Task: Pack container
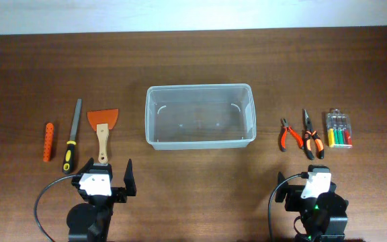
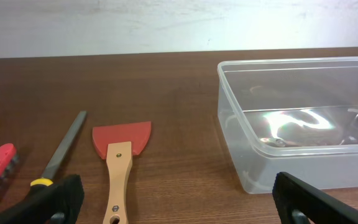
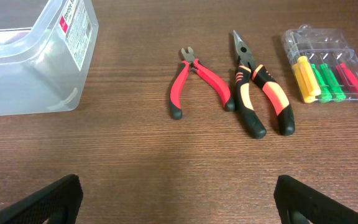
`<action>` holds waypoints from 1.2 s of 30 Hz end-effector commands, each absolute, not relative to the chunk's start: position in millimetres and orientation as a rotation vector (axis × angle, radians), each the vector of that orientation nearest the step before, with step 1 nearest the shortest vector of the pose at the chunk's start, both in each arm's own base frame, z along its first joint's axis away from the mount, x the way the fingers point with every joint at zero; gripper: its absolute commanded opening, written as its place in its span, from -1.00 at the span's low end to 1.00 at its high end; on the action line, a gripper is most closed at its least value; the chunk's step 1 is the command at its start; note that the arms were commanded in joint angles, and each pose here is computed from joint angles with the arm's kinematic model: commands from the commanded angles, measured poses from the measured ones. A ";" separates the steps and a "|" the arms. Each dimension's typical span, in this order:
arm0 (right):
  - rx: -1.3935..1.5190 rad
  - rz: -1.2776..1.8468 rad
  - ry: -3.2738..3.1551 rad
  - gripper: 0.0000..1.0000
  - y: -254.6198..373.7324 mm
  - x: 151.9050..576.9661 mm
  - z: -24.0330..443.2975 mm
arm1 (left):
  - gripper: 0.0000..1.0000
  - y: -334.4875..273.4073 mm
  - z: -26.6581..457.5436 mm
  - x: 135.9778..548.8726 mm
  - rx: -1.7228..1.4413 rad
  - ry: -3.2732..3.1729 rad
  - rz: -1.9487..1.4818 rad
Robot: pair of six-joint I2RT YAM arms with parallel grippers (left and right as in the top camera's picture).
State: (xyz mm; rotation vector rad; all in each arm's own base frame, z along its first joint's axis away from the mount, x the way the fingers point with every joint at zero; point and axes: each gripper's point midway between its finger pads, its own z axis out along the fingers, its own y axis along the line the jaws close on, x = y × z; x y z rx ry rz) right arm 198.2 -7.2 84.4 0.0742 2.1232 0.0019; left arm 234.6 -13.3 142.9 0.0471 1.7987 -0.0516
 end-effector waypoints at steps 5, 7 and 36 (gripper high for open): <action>0.087 0.008 2.117 0.97 -7.7 198.4 83.9 | 0.98 -12.2 143.2 234.8 0.037 1.789 -0.049; 0.087 0.008 2.117 0.97 -7.7 198.4 83.9 | 0.98 -12.2 143.2 234.8 0.037 1.789 -0.049; 0.087 0.007 2.109 0.97 -7.9 199.4 85.6 | 0.98 -17.2 148.6 235.6 0.058 1.767 -0.075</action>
